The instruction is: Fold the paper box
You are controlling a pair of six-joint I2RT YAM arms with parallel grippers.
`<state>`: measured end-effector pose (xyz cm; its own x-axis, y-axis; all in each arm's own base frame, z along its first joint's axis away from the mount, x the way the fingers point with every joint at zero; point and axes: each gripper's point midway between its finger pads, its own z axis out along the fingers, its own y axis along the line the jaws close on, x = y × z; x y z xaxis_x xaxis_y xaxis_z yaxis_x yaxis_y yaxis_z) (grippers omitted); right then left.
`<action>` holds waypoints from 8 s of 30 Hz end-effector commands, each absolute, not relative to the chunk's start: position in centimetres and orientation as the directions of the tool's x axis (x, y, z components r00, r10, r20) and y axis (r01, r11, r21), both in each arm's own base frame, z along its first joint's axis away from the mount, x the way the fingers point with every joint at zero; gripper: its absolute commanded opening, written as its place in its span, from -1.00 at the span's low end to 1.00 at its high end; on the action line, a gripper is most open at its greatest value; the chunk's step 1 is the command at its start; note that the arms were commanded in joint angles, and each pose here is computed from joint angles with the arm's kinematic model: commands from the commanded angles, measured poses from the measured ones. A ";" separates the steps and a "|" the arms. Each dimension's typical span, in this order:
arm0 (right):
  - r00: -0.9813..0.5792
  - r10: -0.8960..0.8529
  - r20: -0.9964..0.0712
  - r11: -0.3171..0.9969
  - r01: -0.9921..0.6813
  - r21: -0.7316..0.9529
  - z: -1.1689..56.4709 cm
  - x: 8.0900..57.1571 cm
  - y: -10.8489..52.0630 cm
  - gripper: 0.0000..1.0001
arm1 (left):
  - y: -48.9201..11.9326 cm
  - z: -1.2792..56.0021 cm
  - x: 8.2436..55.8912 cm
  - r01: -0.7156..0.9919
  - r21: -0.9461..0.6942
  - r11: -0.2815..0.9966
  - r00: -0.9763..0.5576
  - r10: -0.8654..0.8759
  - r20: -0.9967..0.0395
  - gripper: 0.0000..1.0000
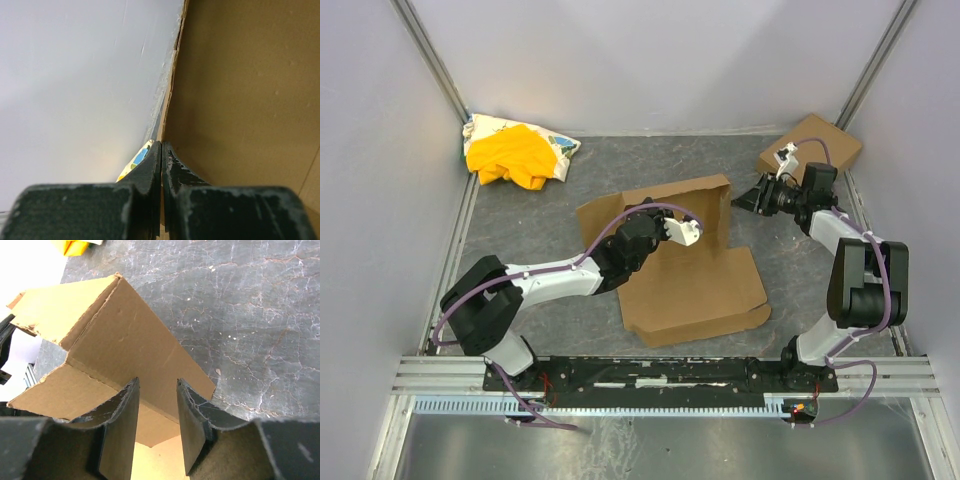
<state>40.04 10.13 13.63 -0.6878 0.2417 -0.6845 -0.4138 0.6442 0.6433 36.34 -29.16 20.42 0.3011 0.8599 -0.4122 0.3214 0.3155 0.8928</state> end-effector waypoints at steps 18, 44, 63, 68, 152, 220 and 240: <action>-0.578 0.138 -0.804 0.680 -0.535 0.502 14.4 36.8 13.6 -0.12 | -29.7 22.5 35.1 0.317 0.865 0.388 0.333 0.809 -0.485 -0.94; -0.541 0.137 -0.830 0.717 -0.524 0.460 14.0 36.1 14.3 -0.08 | -30.4 21.5 32.6 0.333 0.865 0.376 0.368 0.793 -0.486 -0.94; -0.397 0.158 -0.904 0.814 -0.466 0.347 14.5 37.8 14.7 -0.51 | -31.0 22.6 32.2 0.321 0.863 0.389 0.386 0.779 -0.495 -0.94; -0.379 0.162 -0.911 0.810 -0.477 0.342 14.5 38.3 14.9 -0.17 | -31.1 22.7 32.1 0.321 0.864 0.388 0.390 0.777 -0.494 -0.94; -0.256 0.080 -0.963 0.585 -0.770 0.254 16.5 43.9 15.6 0.18 | -32.8 21.0 31.0 0.371 0.877 0.305 0.442 0.773 -0.455 -0.94; -0.410 -0.012 -0.912 0.940 -0.316 0.129 11.3 43.6 14.0 -0.88 | -29.7 32.2 27.6 0.388 0.411 0.825 0.261 0.329 -0.907 1.00; -0.318 0.057 -0.946 0.993 0.113 0.022 12.8 38.8 4.8 -0.89 | -12.1 29.4 39.6 -0.044 -0.177 0.983 0.047 -0.175 -0.984 0.57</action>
<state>38.10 6.06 10.38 -0.4112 0.0009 -0.9116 0.0149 0.9999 -0.0057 38.08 -11.19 30.17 0.0260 -0.0012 -0.9997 -0.0878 0.9961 -0.0035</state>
